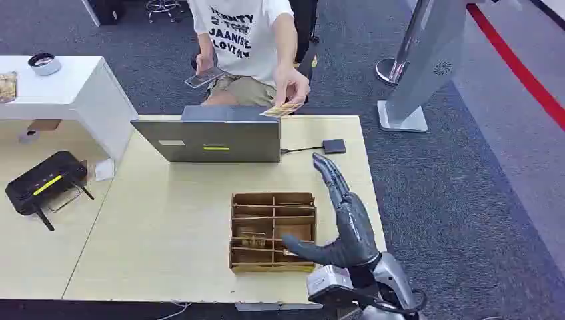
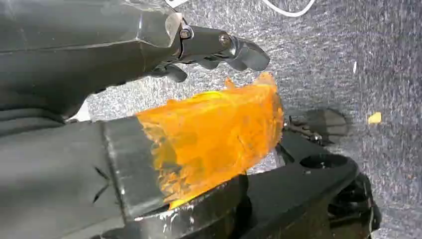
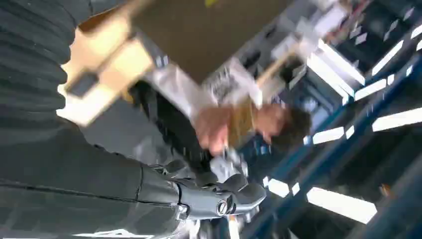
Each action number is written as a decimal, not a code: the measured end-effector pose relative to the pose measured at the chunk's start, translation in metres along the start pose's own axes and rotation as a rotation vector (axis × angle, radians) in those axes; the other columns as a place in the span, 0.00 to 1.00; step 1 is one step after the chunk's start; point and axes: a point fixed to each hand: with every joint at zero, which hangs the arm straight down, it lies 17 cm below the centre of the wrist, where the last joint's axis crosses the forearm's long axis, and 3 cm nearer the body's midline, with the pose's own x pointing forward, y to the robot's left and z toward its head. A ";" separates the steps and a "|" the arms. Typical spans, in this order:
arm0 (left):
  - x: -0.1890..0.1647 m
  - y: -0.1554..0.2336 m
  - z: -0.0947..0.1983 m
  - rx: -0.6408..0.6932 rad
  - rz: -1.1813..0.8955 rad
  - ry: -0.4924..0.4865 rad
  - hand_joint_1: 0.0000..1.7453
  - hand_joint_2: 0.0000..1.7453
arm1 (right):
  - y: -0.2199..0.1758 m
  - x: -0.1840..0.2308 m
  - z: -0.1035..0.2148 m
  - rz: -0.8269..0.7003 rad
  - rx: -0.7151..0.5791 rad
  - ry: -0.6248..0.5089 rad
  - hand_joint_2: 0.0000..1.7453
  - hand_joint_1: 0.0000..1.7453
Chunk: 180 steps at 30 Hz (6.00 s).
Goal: Pass the card to the sensor for recognition and then transmit it.
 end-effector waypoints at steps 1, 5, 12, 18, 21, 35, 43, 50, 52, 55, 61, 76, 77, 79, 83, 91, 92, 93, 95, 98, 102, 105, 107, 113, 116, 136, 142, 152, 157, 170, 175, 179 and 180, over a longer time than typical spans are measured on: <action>0.000 0.000 0.000 -0.001 -0.002 0.002 0.00 0.00 | -0.005 0.002 -0.005 0.028 -0.022 -0.010 1.00 0.00; -0.001 -0.002 0.000 -0.003 -0.004 0.007 0.00 0.00 | -0.011 0.006 -0.013 0.056 -0.054 -0.024 1.00 0.00; -0.001 -0.004 0.000 -0.007 -0.026 0.016 0.00 0.00 | -0.035 0.014 -0.033 0.251 -0.180 -0.070 1.00 0.00; 0.000 -0.006 0.001 -0.017 -0.058 0.028 0.00 0.00 | -0.032 0.007 -0.052 0.415 -0.202 -0.098 1.00 0.00; 0.003 -0.006 0.001 -0.023 -0.079 0.032 0.00 0.00 | -0.026 0.000 -0.066 0.492 -0.191 -0.103 1.00 0.00; 0.010 -0.008 0.001 -0.035 -0.125 0.031 0.00 0.00 | 0.006 -0.031 -0.097 0.657 -0.107 -0.097 1.00 0.00; 0.009 -0.008 0.001 -0.038 -0.131 0.035 0.00 0.00 | 0.017 -0.045 -0.099 0.706 -0.069 -0.083 1.00 1.00; 0.009 -0.009 0.001 -0.041 -0.131 0.035 0.00 0.00 | 0.021 -0.052 -0.098 0.713 -0.052 -0.071 1.00 1.00; 0.009 -0.009 0.001 -0.041 -0.131 0.035 0.00 0.00 | 0.022 -0.054 -0.098 0.715 -0.048 -0.069 1.00 1.00; 0.009 -0.009 0.001 -0.041 -0.129 0.035 0.00 0.00 | 0.023 -0.055 -0.097 0.715 -0.044 -0.065 1.00 1.00; 0.009 -0.008 0.001 -0.040 -0.124 0.035 0.00 0.00 | 0.025 -0.060 -0.096 0.706 -0.036 -0.050 1.00 1.00; 0.010 -0.009 0.001 -0.041 -0.118 0.034 0.00 0.00 | 0.027 -0.064 -0.093 0.691 -0.026 -0.035 1.00 1.00; 0.010 -0.009 0.001 -0.041 -0.116 0.034 0.00 0.00 | 0.027 -0.065 -0.093 0.688 -0.026 -0.033 1.00 1.00; 0.010 -0.009 0.001 -0.041 -0.114 0.034 0.00 0.00 | 0.028 -0.066 -0.092 0.670 -0.023 -0.026 1.00 1.00; 0.010 -0.008 0.001 -0.039 -0.103 0.033 0.00 0.00 | 0.033 -0.068 -0.086 0.553 -0.013 0.008 1.00 1.00; 0.000 -0.006 0.001 -0.025 -0.061 0.039 0.00 0.00 | 0.021 -0.024 -0.061 -0.176 -0.076 0.094 1.00 1.00; -0.002 -0.006 0.001 -0.022 -0.055 0.039 0.00 0.00 | 0.017 -0.019 -0.057 -0.257 -0.092 0.100 1.00 1.00; -0.004 -0.005 0.001 -0.018 -0.048 0.040 0.00 0.00 | 0.012 -0.014 -0.052 -0.320 -0.107 0.103 1.00 1.00; -0.006 -0.004 0.001 -0.016 -0.038 0.041 0.00 0.00 | 0.005 -0.008 -0.043 -0.404 -0.131 0.109 1.00 1.00; -0.008 -0.002 0.001 -0.013 -0.023 0.037 0.00 0.00 | -0.005 -0.006 -0.029 -0.539 -0.159 0.135 1.00 1.00; -0.007 0.002 0.000 -0.009 0.002 0.034 0.00 0.00 | -0.017 -0.011 -0.015 -0.677 -0.191 0.169 1.00 1.00; -0.007 0.004 0.000 -0.006 0.013 0.031 0.00 0.00 | -0.027 -0.018 -0.006 -0.725 -0.221 0.189 1.00 1.00; -0.007 0.005 0.000 -0.004 0.019 0.030 0.00 0.00 | -0.032 -0.021 -0.002 -0.735 -0.233 0.195 1.00 1.00; -0.007 0.007 0.000 0.000 0.041 0.029 0.00 0.00 | -0.044 -0.033 0.012 -0.756 -0.271 0.232 1.00 1.00; -0.007 0.008 0.000 0.002 0.053 0.028 0.00 0.00 | -0.049 -0.039 0.020 -0.735 -0.287 0.250 1.00 1.00; -0.010 0.011 0.000 0.006 0.097 0.032 0.00 0.00 | -0.056 -0.086 0.073 -0.604 -0.330 0.451 1.00 1.00; -0.011 0.013 0.000 0.011 0.105 0.033 0.00 0.00 | -0.049 -0.098 0.086 -0.572 -0.309 0.508 1.00 1.00; -0.011 0.015 0.000 0.014 0.111 0.034 0.00 0.00 | -0.031 -0.118 0.105 -0.479 -0.246 0.603 1.00 1.00; -0.012 0.016 0.000 0.015 0.112 0.034 0.00 0.00 | -0.026 -0.124 0.111 -0.455 -0.225 0.624 1.00 1.00; -0.013 0.016 0.000 0.017 0.112 0.039 0.00 0.00 | -0.002 -0.141 0.140 -0.323 -0.083 0.716 1.00 1.00; -0.013 0.016 0.000 0.017 0.112 0.039 0.00 0.00 | 0.000 -0.144 0.144 -0.307 -0.068 0.727 1.00 1.00; -0.014 0.015 0.000 0.013 0.113 0.040 0.00 0.00 | 0.001 -0.150 0.151 -0.246 -0.051 0.755 1.00 1.00; -0.014 0.015 0.000 0.013 0.114 0.040 0.00 0.00 | 0.000 -0.153 0.154 -0.221 -0.047 0.765 1.00 1.00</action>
